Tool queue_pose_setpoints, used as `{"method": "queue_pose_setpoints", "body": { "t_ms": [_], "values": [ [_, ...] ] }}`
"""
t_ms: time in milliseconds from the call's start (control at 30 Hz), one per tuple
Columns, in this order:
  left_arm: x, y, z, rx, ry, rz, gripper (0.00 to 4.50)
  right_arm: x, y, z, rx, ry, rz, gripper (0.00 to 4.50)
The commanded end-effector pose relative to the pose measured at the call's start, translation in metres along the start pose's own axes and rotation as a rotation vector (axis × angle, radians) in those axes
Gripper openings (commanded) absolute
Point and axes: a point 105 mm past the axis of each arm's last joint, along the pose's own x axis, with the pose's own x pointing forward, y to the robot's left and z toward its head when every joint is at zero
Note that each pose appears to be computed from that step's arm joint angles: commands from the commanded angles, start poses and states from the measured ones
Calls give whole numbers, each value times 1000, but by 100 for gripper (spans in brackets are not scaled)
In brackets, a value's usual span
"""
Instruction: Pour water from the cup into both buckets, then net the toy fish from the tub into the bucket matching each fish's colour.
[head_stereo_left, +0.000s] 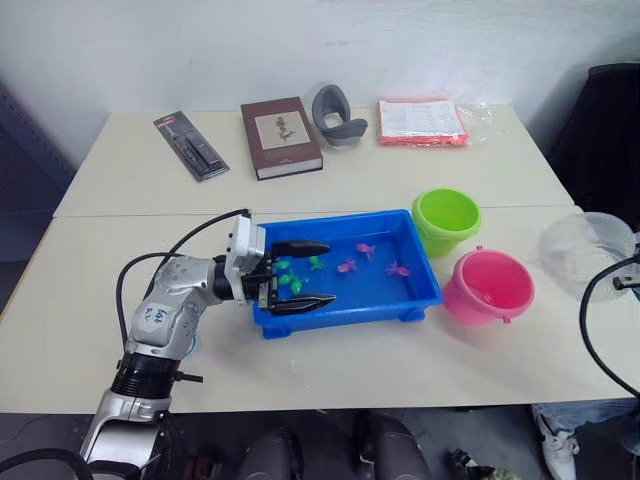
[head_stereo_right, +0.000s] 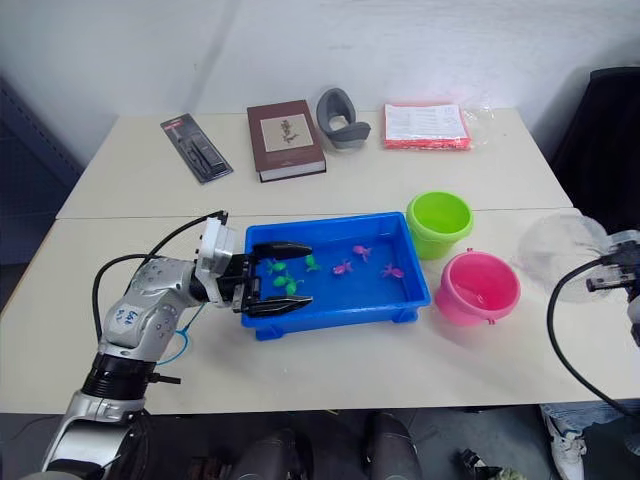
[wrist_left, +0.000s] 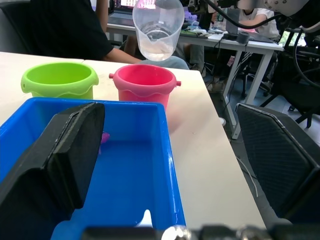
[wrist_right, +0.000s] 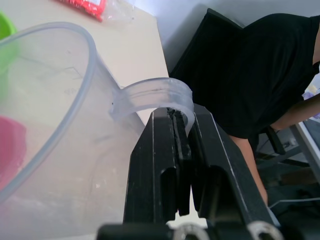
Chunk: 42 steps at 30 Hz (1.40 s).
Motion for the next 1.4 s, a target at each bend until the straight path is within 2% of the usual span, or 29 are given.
{"method": "queue_pose_setpoints", "body": {
  "t_ms": [33,300,467,1000,1400],
  "values": [
    [2,0,6,34,-8,-22,450,-3,3,21,-92,-88,-13,6],
    [8,-8,2,10,-24,-44,450,4,14,24,-192,-132,-41,6],
    [9,-7,3,18,-36,-28,450,6,11,26,-305,-148,-66,6],
    [14,-9,2,16,-51,-12,450,6,19,31,-532,-245,-33,6],
    [14,-10,1,23,-57,-3,450,5,21,42,-613,-333,-56,6]
  ]
}}
